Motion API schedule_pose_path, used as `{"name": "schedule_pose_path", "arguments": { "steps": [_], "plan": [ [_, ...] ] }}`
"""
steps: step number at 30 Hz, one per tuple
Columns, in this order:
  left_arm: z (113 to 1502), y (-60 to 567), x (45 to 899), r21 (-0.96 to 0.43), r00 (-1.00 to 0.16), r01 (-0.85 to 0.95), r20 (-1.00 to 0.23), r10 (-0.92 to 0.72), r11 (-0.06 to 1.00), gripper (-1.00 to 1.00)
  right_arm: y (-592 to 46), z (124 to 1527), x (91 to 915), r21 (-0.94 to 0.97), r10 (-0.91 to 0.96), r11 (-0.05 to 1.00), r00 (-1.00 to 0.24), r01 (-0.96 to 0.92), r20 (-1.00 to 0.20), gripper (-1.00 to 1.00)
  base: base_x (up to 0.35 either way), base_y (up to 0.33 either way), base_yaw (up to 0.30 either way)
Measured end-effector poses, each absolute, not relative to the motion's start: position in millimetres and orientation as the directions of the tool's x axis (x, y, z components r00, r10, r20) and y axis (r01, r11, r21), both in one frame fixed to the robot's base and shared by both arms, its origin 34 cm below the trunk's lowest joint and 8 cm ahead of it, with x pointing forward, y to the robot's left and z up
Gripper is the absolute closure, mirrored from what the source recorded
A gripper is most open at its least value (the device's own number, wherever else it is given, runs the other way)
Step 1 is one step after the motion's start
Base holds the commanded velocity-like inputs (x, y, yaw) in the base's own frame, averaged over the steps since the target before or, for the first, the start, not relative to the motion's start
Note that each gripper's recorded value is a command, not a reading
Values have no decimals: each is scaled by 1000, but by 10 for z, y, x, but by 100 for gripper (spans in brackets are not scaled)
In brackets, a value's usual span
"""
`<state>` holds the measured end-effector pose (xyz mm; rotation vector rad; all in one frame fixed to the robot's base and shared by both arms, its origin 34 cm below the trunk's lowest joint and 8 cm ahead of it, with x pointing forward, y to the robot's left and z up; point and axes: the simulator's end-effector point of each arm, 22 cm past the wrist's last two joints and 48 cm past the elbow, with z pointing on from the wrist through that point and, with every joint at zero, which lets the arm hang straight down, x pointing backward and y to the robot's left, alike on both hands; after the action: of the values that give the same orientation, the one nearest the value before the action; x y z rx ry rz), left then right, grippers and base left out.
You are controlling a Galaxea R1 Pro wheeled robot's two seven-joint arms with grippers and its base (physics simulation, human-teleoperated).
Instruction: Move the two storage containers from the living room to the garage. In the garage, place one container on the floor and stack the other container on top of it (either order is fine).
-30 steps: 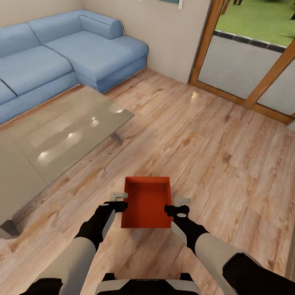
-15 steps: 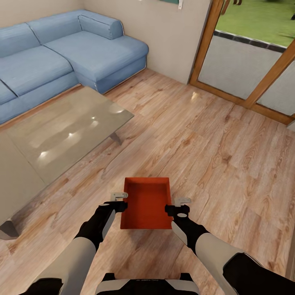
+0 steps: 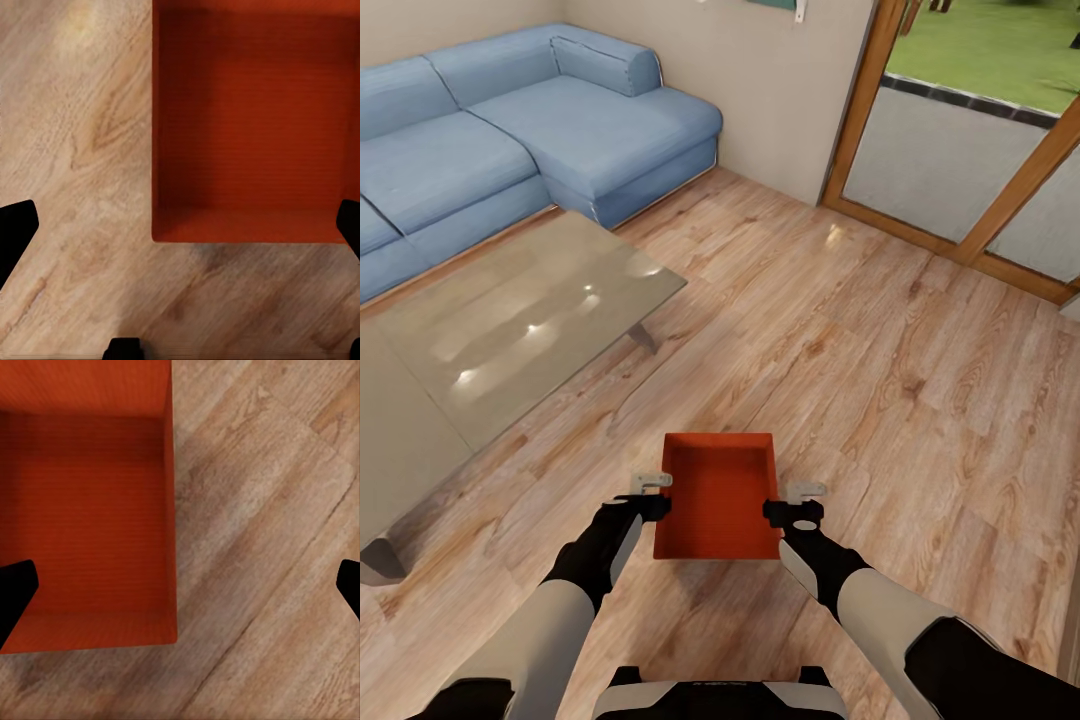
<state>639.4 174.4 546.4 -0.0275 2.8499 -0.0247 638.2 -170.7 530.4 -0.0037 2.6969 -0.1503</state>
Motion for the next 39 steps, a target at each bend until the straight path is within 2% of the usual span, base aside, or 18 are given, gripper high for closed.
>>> {"name": "schedule_pose_path", "arguments": {
  "steps": [9,20,39],
  "plan": [
    [5441,1749,6357,-12,-959,-9,-282,-13,1000,-100,-1712,5304,6382,-107,-27,994,-905,21,-425,-100,0,0,0],
    [5513,1793,6525,1,-939,-25,-343,-23,1000,-100,-1712,5305,6385,-107,-26,994,-904,22,-427,-100,0,0,0],
    [5411,1792,6528,3,-940,-30,-340,-27,1000,-100,-1713,5212,6403,-107,-26,994,-904,22,-427,-100,0,0,0]
  ]
}}
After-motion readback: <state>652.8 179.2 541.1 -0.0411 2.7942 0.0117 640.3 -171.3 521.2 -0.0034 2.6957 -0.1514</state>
